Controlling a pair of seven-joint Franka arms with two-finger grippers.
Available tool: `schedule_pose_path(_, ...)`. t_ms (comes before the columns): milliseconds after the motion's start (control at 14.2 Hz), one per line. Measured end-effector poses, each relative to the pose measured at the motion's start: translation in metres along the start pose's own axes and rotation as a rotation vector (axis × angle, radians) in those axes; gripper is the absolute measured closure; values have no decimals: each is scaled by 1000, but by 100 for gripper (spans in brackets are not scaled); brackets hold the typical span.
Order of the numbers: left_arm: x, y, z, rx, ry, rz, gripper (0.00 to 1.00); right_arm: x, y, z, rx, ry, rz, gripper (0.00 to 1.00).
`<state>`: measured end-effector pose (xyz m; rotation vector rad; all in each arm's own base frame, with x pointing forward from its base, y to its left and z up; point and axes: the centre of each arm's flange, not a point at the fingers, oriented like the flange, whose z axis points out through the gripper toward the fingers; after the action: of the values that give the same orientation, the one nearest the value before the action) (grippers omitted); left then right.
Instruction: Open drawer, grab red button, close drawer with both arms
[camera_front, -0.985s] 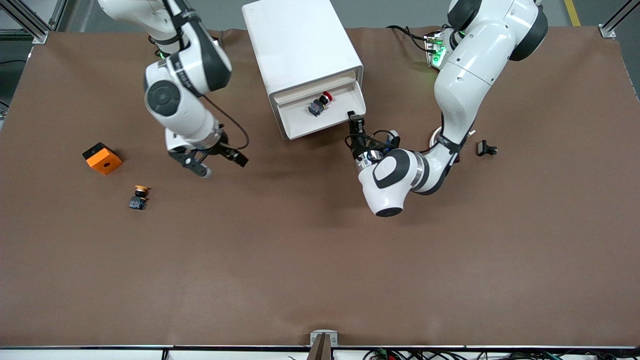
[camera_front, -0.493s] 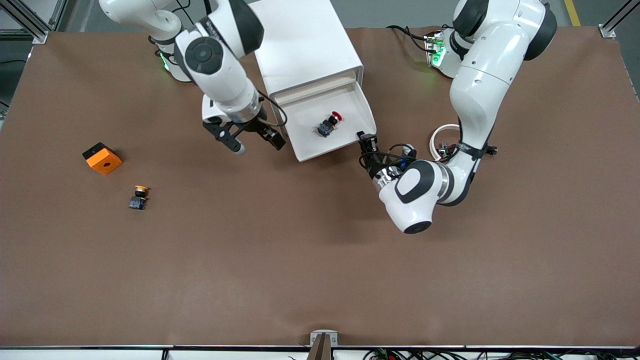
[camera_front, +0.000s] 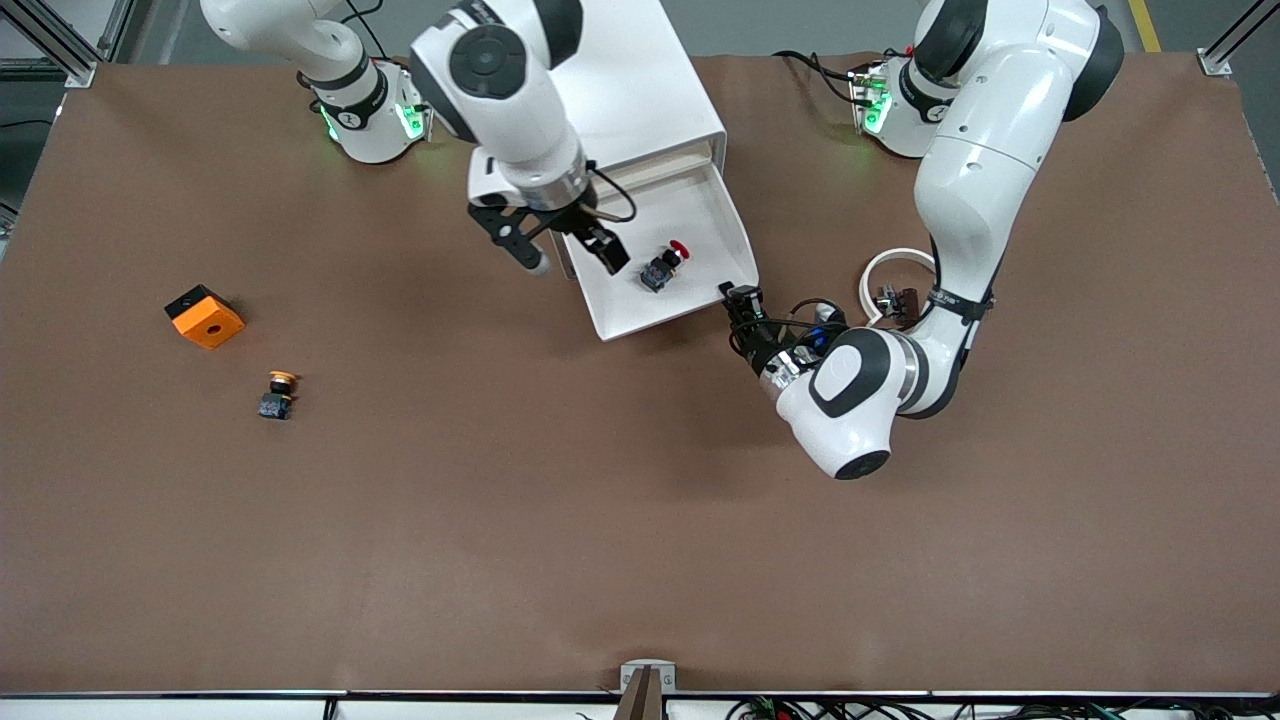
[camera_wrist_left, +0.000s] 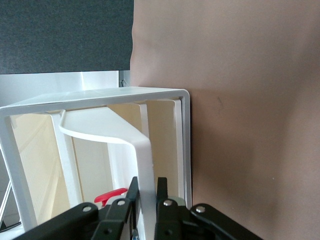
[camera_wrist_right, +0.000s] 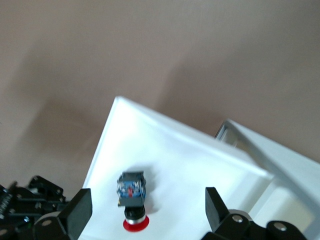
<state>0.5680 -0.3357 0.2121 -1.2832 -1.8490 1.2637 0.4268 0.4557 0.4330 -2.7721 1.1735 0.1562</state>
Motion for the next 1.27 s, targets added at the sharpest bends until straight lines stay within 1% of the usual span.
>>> schedule_pose_path(70, 0, 0, 0, -1, 0, 0, 80, -10, -6, 11, -7, 1, -3, 0)
schedule_pose_path(141, 0, 0, 0, -1, -1, 0, 77, -16, -13, 20, -12, 2, -6, 0)
schedule_pose_path(352, 0, 0, 0, -2, -1, 0, 48, -22, -30, 42, -5, 18, -24, 0)
schedule_pose_path(422, 0, 0, 0, -2, -1, 0, 36, -22, -33, 49, -3, 29, -31, 0)
schedule_pose_path(493, 0, 0, 0, -2, -1, 0, 27, -24, -34, 57, -8, 39, -40, 0)
schedule_pose_path(563, 0, 0, 0, -2, -2, 1, 15, -27, -35, 65, -14, 48, -52, 0)
schedule_pose_path(633, 0, 0, -1, -2, -2, 1, 6, -31, -35, 74, -18, 60, -66, 0)
schedule_pose_path(704, -1, -1, -1, -4, -2, 2, 0, -34, -36, 81, -23, 71, -79, 0)
schedule_pose_path(985, -2, -6, -11, -19, -14, 35, 0, -43, -39, 98, -38, 87, -105, 0)
schedule_pose_path(1126, -2, -15, -20, -40, -16, 99, 0, -49, -39, 108, -49, 88, -110, 0)
schedule_pose_path(1267, -2, -29, -31, -84, 7, 192, 0, -51, -39, 117, -60, 90, -99, 0)
